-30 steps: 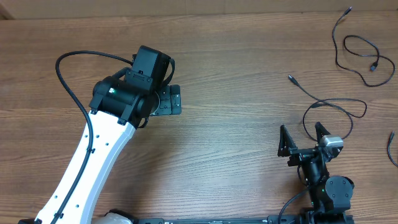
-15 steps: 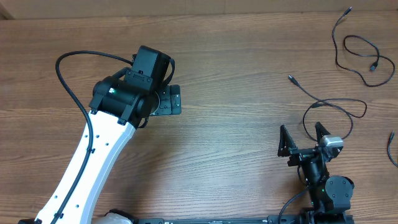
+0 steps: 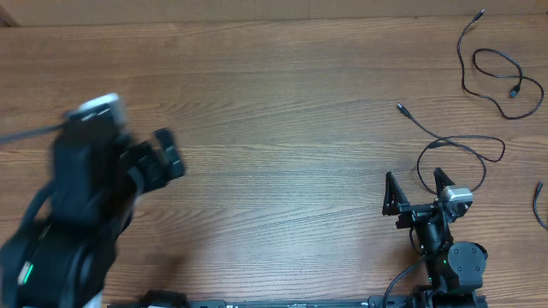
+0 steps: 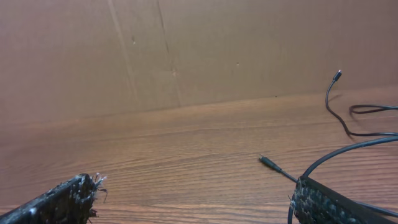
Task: Untangle cables
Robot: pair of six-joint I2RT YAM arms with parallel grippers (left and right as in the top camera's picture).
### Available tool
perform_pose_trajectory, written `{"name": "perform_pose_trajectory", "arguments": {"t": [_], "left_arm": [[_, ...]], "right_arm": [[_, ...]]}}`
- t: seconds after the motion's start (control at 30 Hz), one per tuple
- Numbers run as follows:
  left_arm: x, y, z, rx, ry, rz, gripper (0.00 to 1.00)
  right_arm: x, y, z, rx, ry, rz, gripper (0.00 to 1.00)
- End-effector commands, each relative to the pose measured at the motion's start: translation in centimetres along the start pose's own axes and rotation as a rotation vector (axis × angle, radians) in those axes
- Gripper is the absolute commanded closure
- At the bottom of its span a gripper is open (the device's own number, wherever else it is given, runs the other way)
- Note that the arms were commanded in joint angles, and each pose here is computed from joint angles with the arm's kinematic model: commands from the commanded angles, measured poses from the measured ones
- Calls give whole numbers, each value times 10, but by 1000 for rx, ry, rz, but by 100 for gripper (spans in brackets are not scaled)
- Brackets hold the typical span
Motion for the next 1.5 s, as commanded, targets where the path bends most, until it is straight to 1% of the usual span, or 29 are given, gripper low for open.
{"name": "perform_pose_trajectory", "arguments": {"t": [0.0, 0.23, 0.37, 0.53, 0.63, 0.83, 1.07, 1.47], "left_arm": [[-30, 1, 21, -65, -29, -104, 1], [-91, 24, 39, -103, 24, -279, 0], [-117, 39, 47, -116, 55, -359, 0], [-140, 59, 57, -125, 79, -419, 0], [-148, 74, 63, -126, 78, -422, 0], [-157, 112, 77, -125, 52, -379, 0], [-160, 161, 92, -134, -36, -269, 0], [-177, 190, 102, -152, 8, -398, 0]], "right_arm": [[0, 3, -1, -7, 10, -1, 0], [0, 3, -1, -7, 10, -1, 0], [0, 3, -1, -7, 10, -1, 0], [0, 3, -1, -8, 10, -1, 0], [0, 3, -1, -7, 10, -1, 0], [0, 3, -1, -7, 10, -1, 0], [0, 3, -1, -7, 10, -1, 0], [0, 3, -1, -7, 10, -1, 0]]}}
Point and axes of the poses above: each gripper's point midway between its finger pads, its own x axis out along the fingers, its own z axis along the line the jaws close on, y = z × x, the point moved 7 cm from there along -x, back along the fingers, and after that the axes turned 2 degrees about x, right-handed, at the moved point
